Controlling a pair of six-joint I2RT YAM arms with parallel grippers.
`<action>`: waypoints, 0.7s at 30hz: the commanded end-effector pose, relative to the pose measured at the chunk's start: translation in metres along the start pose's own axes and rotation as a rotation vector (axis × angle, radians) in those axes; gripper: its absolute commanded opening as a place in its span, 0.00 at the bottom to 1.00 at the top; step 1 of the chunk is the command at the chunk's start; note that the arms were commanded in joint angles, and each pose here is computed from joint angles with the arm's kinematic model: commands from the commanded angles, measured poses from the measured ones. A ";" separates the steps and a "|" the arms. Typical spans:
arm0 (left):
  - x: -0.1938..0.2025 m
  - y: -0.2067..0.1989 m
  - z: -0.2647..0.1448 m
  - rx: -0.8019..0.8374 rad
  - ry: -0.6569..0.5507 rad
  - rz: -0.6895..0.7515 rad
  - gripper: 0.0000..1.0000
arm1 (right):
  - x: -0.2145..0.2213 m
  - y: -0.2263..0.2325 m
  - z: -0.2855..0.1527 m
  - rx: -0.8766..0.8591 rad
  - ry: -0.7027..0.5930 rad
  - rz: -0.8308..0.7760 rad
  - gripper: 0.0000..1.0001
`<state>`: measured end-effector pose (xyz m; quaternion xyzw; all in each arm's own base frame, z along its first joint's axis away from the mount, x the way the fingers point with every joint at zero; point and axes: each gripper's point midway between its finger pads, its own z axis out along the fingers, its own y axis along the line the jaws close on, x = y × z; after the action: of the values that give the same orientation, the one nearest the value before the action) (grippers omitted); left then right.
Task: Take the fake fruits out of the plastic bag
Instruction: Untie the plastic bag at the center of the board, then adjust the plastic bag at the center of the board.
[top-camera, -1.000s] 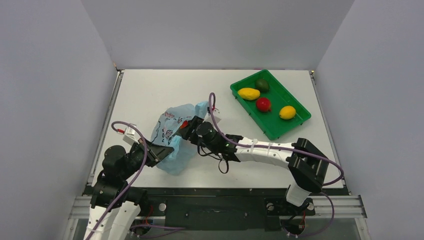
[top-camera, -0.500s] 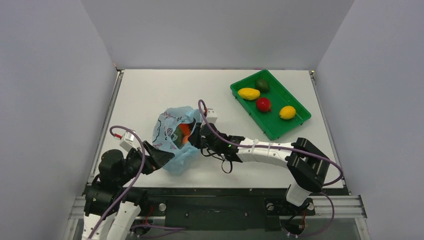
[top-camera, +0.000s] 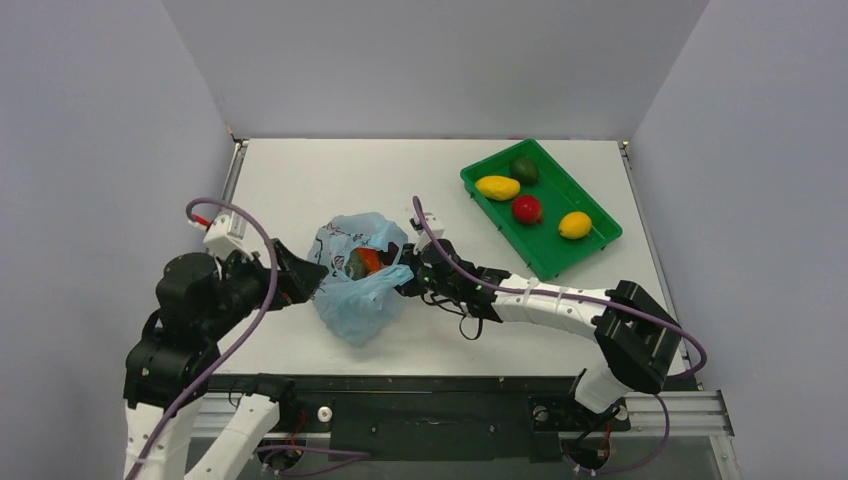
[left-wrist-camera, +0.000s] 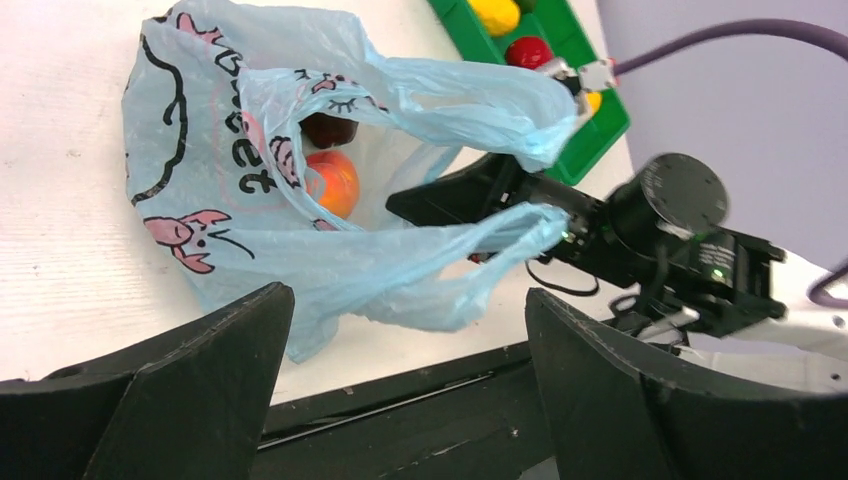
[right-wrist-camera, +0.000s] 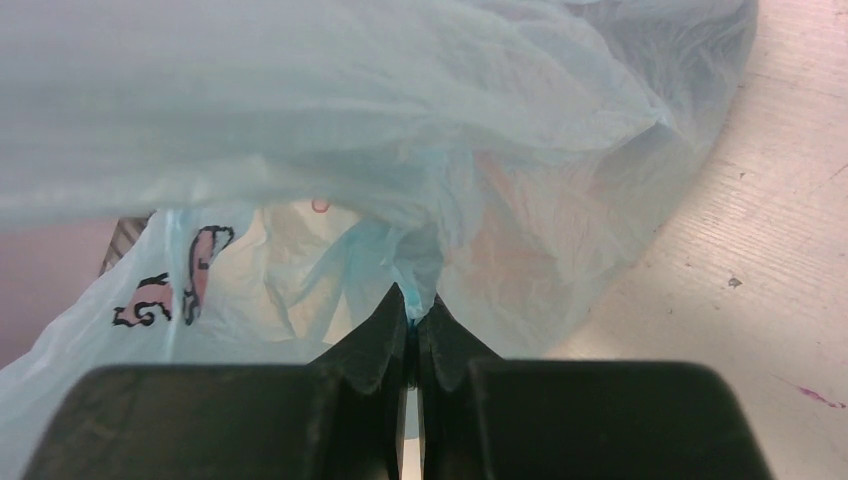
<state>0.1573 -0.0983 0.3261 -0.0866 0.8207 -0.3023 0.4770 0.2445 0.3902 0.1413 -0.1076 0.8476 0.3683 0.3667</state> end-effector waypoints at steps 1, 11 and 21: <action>-0.007 0.011 0.050 -0.039 0.060 0.036 0.85 | -0.019 0.021 -0.013 -0.092 -0.064 -0.002 0.00; 0.031 0.067 0.144 -0.162 0.256 0.061 0.84 | -0.021 0.028 -0.017 -0.121 -0.063 0.014 0.00; 0.057 0.080 0.186 -0.137 0.339 0.009 0.39 | -0.012 0.026 -0.018 -0.111 -0.044 0.010 0.00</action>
<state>0.2740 -0.1289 0.1584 -0.0780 0.9246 -0.2341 0.2901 0.2345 0.3927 0.1450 -0.1146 0.8402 0.3924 0.3564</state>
